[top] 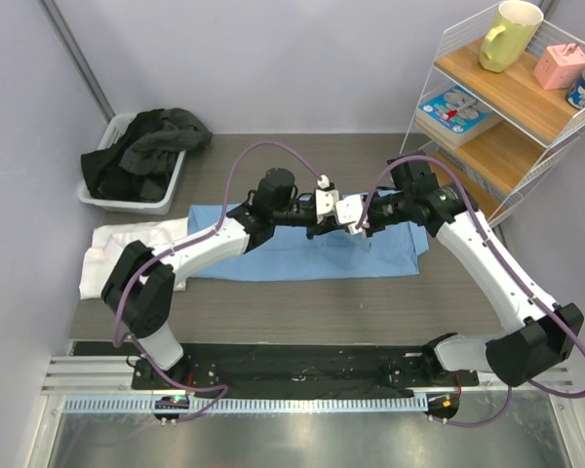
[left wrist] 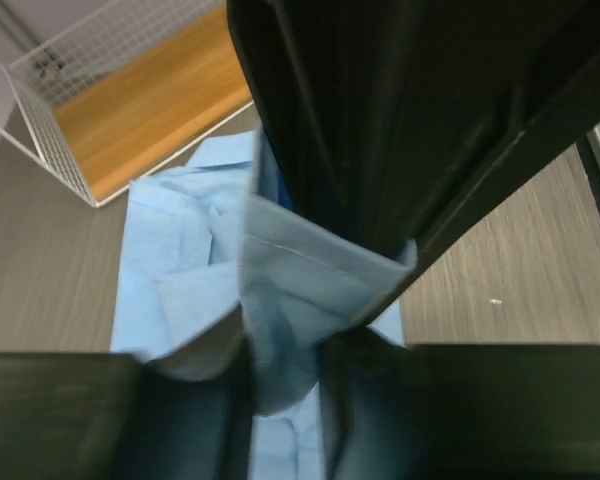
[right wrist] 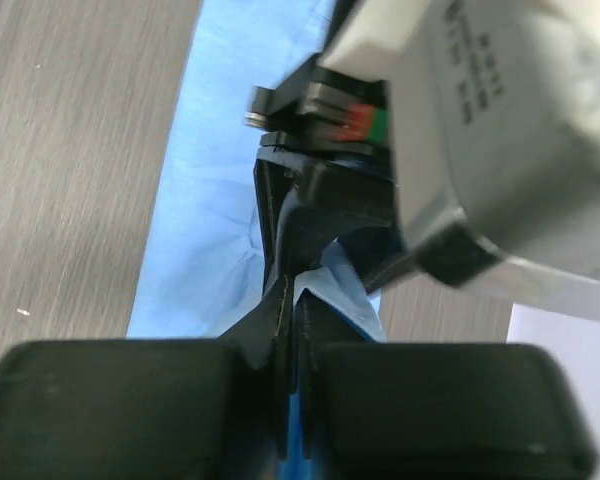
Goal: Fold and stack the long sleeve shirts
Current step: Fold the shirt
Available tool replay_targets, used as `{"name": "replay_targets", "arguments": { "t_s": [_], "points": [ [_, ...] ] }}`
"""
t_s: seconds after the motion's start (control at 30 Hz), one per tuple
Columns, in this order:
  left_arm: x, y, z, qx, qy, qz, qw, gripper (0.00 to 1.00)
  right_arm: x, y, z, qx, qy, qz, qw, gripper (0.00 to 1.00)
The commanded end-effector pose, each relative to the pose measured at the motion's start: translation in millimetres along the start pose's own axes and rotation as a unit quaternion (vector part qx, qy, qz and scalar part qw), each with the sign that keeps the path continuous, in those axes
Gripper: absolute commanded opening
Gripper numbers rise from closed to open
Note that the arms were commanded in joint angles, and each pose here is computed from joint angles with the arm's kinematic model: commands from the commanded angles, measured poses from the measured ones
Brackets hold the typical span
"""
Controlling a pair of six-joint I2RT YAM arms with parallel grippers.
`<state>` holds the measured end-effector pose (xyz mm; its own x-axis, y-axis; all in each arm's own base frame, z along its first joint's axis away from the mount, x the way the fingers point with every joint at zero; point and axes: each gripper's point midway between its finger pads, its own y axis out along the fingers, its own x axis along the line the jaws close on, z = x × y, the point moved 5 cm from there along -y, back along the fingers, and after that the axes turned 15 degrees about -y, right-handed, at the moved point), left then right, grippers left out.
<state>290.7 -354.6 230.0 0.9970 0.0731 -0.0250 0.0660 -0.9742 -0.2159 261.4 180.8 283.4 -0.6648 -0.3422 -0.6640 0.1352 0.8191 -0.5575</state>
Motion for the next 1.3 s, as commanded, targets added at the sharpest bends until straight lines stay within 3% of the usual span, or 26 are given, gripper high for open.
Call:
{"name": "replay_targets", "arguments": {
  "t_s": [0.0,0.03,0.07,0.13,0.2,0.23,0.3,0.33,0.37,0.4,0.53,0.57,0.6,0.77,0.87,0.93,1.1,1.27],
  "points": [
    [8.0,2.6,-29.4,-0.063,0.028,-0.045,0.997,0.01,-16.3,-9.7,-12.1,0.007,0.021,0.072,0.997,0.18],
    [12.0,1.2,-26.2,-0.060,0.011,-0.067,0.996,0.00,-17.8,-11.8,-9.9,0.018,0.035,0.086,0.996,0.25],
    [14.6,-1.1,-25.7,-0.060,0.000,-0.081,0.995,0.00,-29.9,-18.0,-11.2,0.027,0.039,0.127,0.991,0.41],
    [19.8,-5.9,-25.2,-0.070,-0.052,-0.116,0.989,0.00,-31.5,-25.3,5.4,0.073,0.141,0.189,0.969,0.63],
    [38.6,-16.3,-32.3,-0.100,-0.111,-0.209,0.966,0.00,-39.5,-39.5,13.7,0.078,0.207,0.265,0.939,0.71],
    [41.3,-18.1,-40.2,-0.125,-0.175,-0.233,0.948,0.00,-44.6,-55.1,28.7,0.101,0.228,0.311,0.917,0.75],
    [57.3,-29.5,-38.1,-0.142,-0.238,-0.320,0.906,0.00,-34.3,-65.6,42.4,0.108,0.272,0.339,0.894,0.78],
    [61.6,-33.5,-41.4,-0.175,-0.299,-0.349,0.870,0.00,-36.1,-73.0,48.5,0.107,0.298,0.372,0.873,0.78],
    [72.3,-43.6,-40.2,-0.188,-0.330,-0.410,0.829,0.00,-31.3,-79.0,57.1,0.113,0.315,0.387,0.859,0.78],
    [75.4,-45.5,-37.3,-0.193,-0.366,-0.431,0.802,0.00,-22.4,-77.1,61.5,0.112,0.329,0.388,0.854,0.78],
    [81.6,-51.9,-47.9,-0.224,-0.459,-0.472,0.719,0.00,-14.3,-57.6,54.9,0.040,0.340,0.366,0.865,0.77],
    [82.4,-53.1,-50.9,-0.252,-0.496,-0.473,0.683,0.00,-7.5,-45.8,51.2,0.011,0.339,0.342,0.876,0.77],
    [83.6,-55.8,-49.2,-0.262,-0.505,-0.483,0.666,0.00,-5.8,-40.2,50.3,0.001,0.338,0.335,0.879,0.77],
    [83.5,-59.8,-53.1,-0.287,-0.536,-0.484,0.629,0.00,-25.0,-11.7,56.8,-0.020,0.304,0.325,0.895,0.77],
    [81.3,-58.6,-48.4,-0.303,-0.571,-0.471,0.600,0.00,-37.0,3.9,60.7,-0.022,0.270,0.329,0.905,0.77],
    [80.7,-58.0,-43.3,-0.318,-0.605,-0.457,0.570,0.00,-43.1,12.6,59.6,-0.030,0.255,0.329,0.909,0.77],
    [80.4,-55.3,-49.6,-0.349,-0.627,-0.423,0.553,0.00,-49.8,31.2,64.8,-0.025,0.228,0.358,0.905,0.77],
    [78.4,-49.6,-52.6,-0.344,-0.658,-0.399,0.538,0.00,-47.6,45.7,64.9,-0.029,0.202,0.370,0.906,0.80]
  ]
}}
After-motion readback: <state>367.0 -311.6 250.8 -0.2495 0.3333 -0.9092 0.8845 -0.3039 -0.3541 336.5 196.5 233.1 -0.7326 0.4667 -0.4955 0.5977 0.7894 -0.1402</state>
